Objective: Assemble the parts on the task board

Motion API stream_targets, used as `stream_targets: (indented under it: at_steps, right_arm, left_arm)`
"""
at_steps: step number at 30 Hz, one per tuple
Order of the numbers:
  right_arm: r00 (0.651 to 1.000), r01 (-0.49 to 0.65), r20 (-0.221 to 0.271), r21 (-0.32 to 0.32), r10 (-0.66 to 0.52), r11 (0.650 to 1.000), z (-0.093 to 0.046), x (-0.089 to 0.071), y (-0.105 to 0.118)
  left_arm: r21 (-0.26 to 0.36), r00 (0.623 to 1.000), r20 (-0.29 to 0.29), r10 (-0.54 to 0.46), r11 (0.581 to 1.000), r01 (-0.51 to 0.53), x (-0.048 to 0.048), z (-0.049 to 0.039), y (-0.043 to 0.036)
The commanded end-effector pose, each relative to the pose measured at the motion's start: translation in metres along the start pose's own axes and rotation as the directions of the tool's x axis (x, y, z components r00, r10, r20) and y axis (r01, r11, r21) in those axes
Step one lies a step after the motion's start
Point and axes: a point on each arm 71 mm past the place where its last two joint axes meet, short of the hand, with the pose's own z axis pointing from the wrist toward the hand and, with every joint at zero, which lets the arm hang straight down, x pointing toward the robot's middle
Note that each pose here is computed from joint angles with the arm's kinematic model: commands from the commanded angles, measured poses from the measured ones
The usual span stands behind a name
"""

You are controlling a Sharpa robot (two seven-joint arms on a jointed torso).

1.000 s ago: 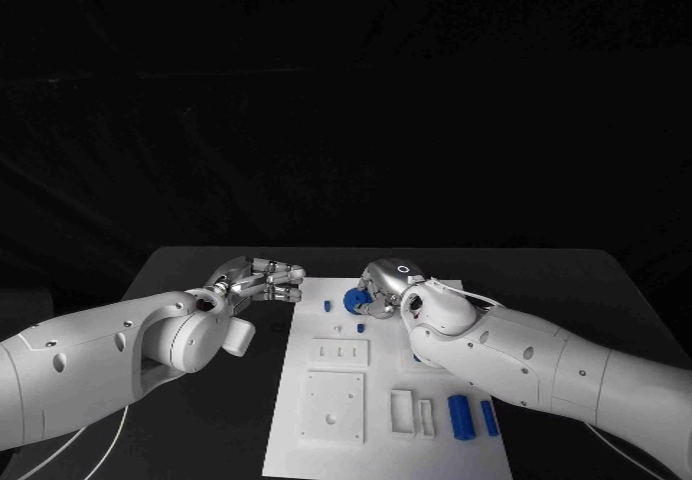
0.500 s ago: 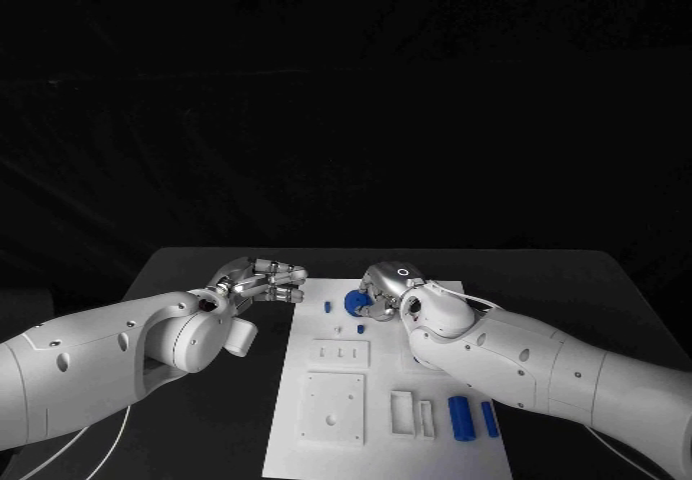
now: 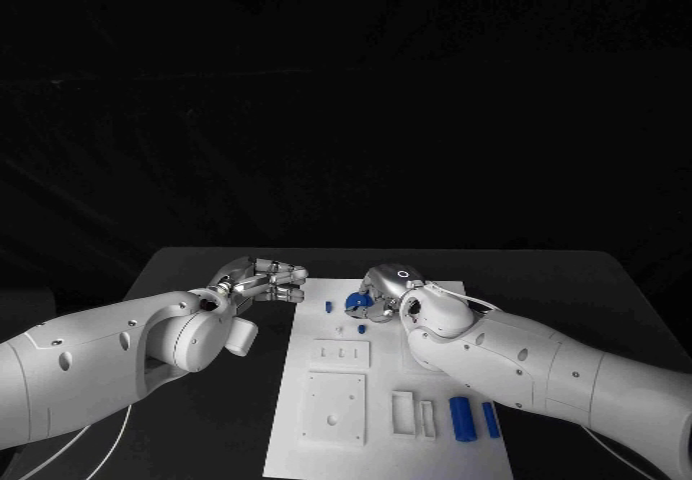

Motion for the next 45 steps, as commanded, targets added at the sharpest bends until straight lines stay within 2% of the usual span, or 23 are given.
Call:
stream_targets:
  at_steps: [1, 17, 22, 26, 30, 37, 42, 45]
  right_arm:
    - [0.999, -0.018, -0.047, -0.002, 0.018, 1.0, 0.0, 0.004, 0.001]
    - [0.998, -0.019, -0.055, 0.019, 0.02, 1.0, -0.003, 0.004, -0.01]
    - [0.999, -0.025, -0.032, 0.025, 0.026, 0.999, -0.007, 0.001, -0.015]
    - [0.999, -0.046, 0.009, 0.021, 0.046, 0.999, -0.012, -0.004, -0.019]
    - [0.996, -0.073, 0.048, 0.019, 0.072, 0.997, -0.017, -0.012, -0.023]
    - [0.986, -0.139, 0.098, 0.046, 0.134, 0.989, -0.027, -0.038, -0.043]
    - [0.975, -0.205, 0.1, 0.088, 0.196, 0.975, -0.037, -0.059, -0.077]
    - [0.971, -0.229, 0.089, 0.093, 0.221, 0.969, -0.043, -0.065, -0.099]
  left_arm:
    - [0.006, 1.0, -0.018, -0.002, 1.0, 0.002, 0.0024, 0.0007, -0.0014]
    - [0.005, 1.0, -0.012, -0.002, 1.0, 0.002, 0.001, 0.0006, -0.0011]
    - [0.005, 1.0, -0.009, -0.001, 1.0, 0.001, -0.0003, 0.0002, -0.001]
    - [0.005, 1.0, -0.005, -0.001, 1.0, 0.001, -0.0017, -0.0002, -0.0009]
    - [0.005, 1.0, -0.001, 0.0, 1.0, 0.0, -0.0033, -0.0009, -0.0007]
    - [0.005, 1.0, 0.007, 0.001, 1.0, -0.001, -0.0053, -0.0018, -0.0006]
    - [0.006, 1.0, 0.007, 0.0, 1.0, 0.0, -0.0049, -0.0016, -0.0006]
    - [0.009, 1.0, 0.006, -0.001, 1.0, 0.001, -0.0041, -0.0014, -0.0009]
